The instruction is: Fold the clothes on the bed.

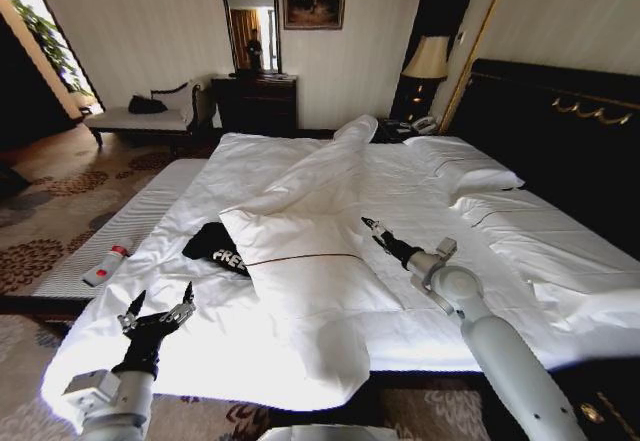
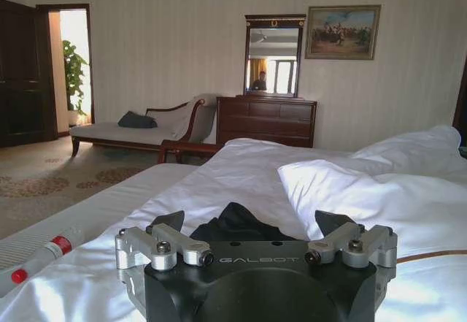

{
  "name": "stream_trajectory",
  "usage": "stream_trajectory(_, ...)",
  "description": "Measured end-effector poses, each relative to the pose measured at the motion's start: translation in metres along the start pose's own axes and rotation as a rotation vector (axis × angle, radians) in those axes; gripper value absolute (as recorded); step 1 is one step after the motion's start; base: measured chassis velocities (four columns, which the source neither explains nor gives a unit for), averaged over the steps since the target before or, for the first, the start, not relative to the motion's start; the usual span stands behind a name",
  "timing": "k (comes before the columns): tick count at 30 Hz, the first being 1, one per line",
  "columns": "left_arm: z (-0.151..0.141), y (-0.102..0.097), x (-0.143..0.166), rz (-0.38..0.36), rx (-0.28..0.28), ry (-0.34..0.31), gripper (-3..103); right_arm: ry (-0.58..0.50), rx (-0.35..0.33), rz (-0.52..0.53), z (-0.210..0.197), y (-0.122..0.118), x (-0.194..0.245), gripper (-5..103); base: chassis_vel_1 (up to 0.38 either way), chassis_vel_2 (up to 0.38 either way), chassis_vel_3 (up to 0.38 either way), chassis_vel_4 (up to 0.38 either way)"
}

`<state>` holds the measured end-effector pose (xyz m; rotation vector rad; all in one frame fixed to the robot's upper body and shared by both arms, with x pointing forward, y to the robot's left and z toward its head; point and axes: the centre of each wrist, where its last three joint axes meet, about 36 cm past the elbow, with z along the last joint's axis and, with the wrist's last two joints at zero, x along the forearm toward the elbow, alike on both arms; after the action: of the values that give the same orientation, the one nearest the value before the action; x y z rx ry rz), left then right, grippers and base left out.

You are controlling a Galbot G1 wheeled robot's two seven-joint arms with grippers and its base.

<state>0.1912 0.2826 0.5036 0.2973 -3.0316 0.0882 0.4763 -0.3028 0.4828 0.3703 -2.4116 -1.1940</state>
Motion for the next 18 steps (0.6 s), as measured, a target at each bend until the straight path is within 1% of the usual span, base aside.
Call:
stream_trajectory(2, 0.0, 0.0, 0.0, 0.002, 0.014, 0.001, 100, 0.016, 0.012, 0.026, 0.003, -0.006, -0.016, 100, 0.0, 0.0, 0.0, 0.0)
stream_trajectory(5, 0.0, -0.001, 0.0, 0.002, 0.017, 0.002, 100, 0.031, 0.011, 0.036, 0.005, -0.009, -0.025, 100, 0.0, 0.0, 0.0, 0.0)
stream_trajectory(8, 0.0, -0.001, 0.0, 0.001, 0.018, 0.003, 100, 0.05, 0.009, 0.039, 0.007, -0.01, -0.038, 100, 0.0, 0.0, 0.0, 0.0)
stream_trajectory(10, 0.0, 0.0, 0.0, 0.0, 0.016, 0.004, 100, 0.064, 0.007, 0.023, 0.009, -0.005, -0.051, 100, 0.0, 0.0, 0.0, 0.0)
stream_trajectory(11, 0.0, 0.0, 0.0, 0.0, 0.016, 0.004, 100, 0.064, 0.007, 0.023, 0.009, -0.005, -0.051, 100, 0.0, 0.0, 0.0, 0.0)
stream_trajectory(15, 0.0, 0.001, 0.0, -0.002, 0.01, 0.002, 100, 0.077, -0.006, -0.04, 0.014, 0.013, -0.074, 100, 0.0, 0.0, 0.0, 0.0)
stream_trajectory(16, 0.0, 0.001, 0.0, -0.002, 0.01, 0.002, 100, 0.077, -0.006, -0.04, 0.014, 0.013, -0.074, 100, 0.0, 0.0, 0.0, 0.0)
stream_trajectory(18, 0.0, 0.001, 0.0, -0.003, 0.007, 0.0, 100, 0.09, -0.018, -0.093, 0.02, 0.028, -0.087, 100, 0.0, 0.0, 0.0, 0.0)
